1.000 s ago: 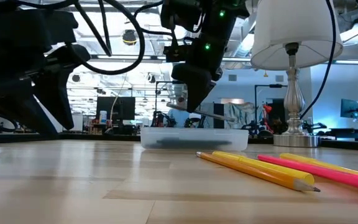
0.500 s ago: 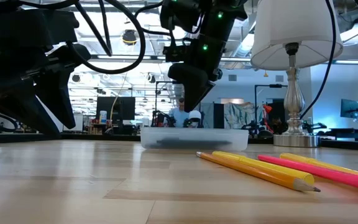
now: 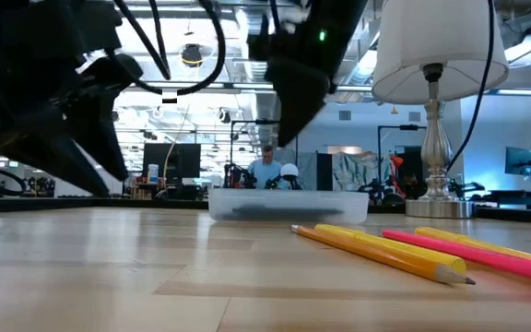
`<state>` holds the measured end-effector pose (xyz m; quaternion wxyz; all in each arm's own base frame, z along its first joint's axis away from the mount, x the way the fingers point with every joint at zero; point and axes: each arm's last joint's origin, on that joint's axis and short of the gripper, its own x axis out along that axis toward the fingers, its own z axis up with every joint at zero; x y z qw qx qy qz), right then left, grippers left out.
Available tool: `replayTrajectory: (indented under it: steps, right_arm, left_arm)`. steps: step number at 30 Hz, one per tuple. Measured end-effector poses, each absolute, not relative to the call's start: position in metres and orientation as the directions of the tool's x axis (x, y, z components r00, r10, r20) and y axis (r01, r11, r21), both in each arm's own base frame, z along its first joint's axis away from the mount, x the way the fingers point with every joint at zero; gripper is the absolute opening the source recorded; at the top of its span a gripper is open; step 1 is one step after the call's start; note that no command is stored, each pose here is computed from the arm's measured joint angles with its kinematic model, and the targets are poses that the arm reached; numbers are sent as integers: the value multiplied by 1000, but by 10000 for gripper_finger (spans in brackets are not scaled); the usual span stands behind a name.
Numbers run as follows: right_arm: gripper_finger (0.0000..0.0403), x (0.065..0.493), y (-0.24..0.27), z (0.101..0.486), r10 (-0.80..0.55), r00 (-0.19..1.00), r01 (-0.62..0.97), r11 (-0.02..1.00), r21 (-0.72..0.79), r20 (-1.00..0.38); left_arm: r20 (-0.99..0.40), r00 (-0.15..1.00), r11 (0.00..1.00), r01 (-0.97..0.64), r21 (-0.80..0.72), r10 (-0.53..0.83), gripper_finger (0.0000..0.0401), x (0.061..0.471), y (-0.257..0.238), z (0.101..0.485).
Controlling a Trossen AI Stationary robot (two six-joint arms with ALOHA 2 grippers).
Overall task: Pick & place school supplies into a supply box
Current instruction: Put the pencil into the gray supply box
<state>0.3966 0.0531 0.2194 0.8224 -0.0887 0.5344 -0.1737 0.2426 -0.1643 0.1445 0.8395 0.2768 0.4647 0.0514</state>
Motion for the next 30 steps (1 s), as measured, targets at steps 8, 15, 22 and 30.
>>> replayTrajectory:
  steps: [8,15,22,30]
  right_arm:
    - [111,370,109,244,-402,443,125,913,-389,-801]
    - [111,343,153,248,-447,466,103,885,-455,-763]
    - [111,319,192,249,-472,530,133,867,-481,-705]
    - [111,286,236,251,-499,655,182,833,-523,-567]
  left_arm:
    - [-701,656,819,218,530,278,116,253,-172,150]
    - [-629,752,805,240,543,199,116,265,-180,159]
    - [-607,791,807,306,505,80,116,279,-180,161]
    - [-578,816,795,339,503,18,116,300,-176,145]
